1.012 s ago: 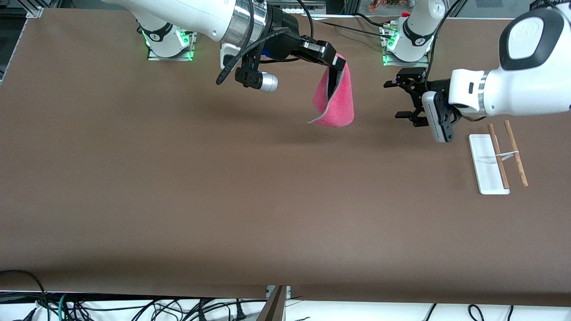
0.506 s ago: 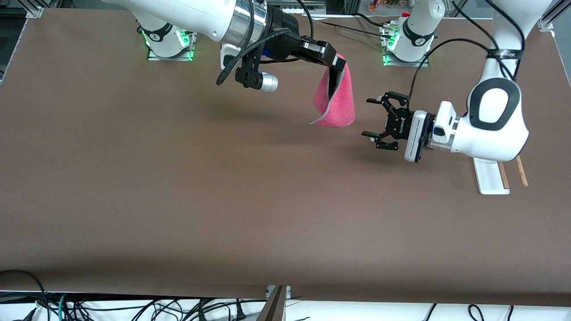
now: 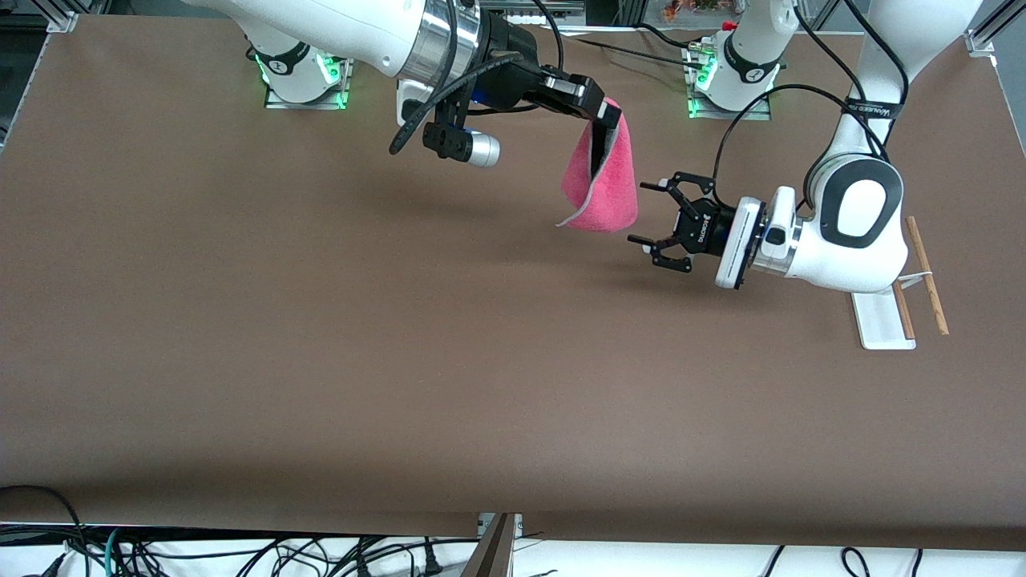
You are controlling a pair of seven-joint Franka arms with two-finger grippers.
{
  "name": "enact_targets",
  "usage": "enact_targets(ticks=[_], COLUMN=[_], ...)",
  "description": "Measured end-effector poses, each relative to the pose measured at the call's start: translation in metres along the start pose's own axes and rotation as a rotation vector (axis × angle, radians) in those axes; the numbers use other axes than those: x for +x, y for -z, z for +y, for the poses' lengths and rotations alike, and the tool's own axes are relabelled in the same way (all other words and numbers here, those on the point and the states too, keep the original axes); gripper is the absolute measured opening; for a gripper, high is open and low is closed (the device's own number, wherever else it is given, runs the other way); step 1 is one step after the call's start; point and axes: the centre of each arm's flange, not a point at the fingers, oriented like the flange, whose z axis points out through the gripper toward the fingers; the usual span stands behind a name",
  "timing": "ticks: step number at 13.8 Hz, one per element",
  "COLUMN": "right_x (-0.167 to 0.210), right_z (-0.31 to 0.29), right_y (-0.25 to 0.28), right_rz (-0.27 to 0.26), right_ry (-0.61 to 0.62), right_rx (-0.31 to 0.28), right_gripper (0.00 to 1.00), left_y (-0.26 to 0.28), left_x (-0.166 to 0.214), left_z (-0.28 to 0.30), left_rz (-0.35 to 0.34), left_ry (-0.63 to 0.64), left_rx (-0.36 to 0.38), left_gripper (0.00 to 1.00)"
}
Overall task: Pass towel and hang on rack
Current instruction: 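Hold the towel up with the right gripper while the left gripper approaches, then grasp the towel with the left gripper while the right gripper releases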
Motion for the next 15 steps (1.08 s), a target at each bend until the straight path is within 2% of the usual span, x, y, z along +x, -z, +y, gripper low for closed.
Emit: enact_targets(ticks=[1, 2, 3, 5, 7, 10, 15], right_x=[0.0, 0.0, 0.0, 0.001, 0.001, 0.002, 0.002], right_z=[0.0, 0.0, 0.0, 0.0, 0.0, 0.001, 0.001], right_y=[0.0, 0.0, 0.0, 0.0, -0.001, -0.002, -0.002], right_rz=[0.0, 0.0, 0.0, 0.0, 0.0, 0.0, 0.0], right_ry=[0.0, -0.001, -0.001, -0.002, -0.004, -0.006, -0.008], right_rx=[0.0, 0.0, 0.0, -0.001, -0.001, -0.003, -0.003], right_gripper=[0.02, 0.02, 0.02, 0.02, 0.02, 0.02, 0.02], left_y=[-0.005, -0.011, -0.018, -0.029, -0.031, -0.03, -0.027], left_x=[-0.001, -0.002, -0.003, -0.008, -0.01, -0.01, -0.011], left_z=[0.0, 0.0, 0.0, -0.001, -0.001, -0.002, -0.002], left_rz=[0.015, 0.036, 0.051, 0.067, 0.068, 0.069, 0.072], left_ry=[-0.004, -0.009, -0.008, -0.005, -0.006, -0.011, -0.019], left_rx=[-0.008, -0.014, -0.019, -0.02, -0.019, -0.017, -0.012], left_gripper=[0.67, 0.67, 0.59, 0.37, 0.33, 0.02, 0.02])
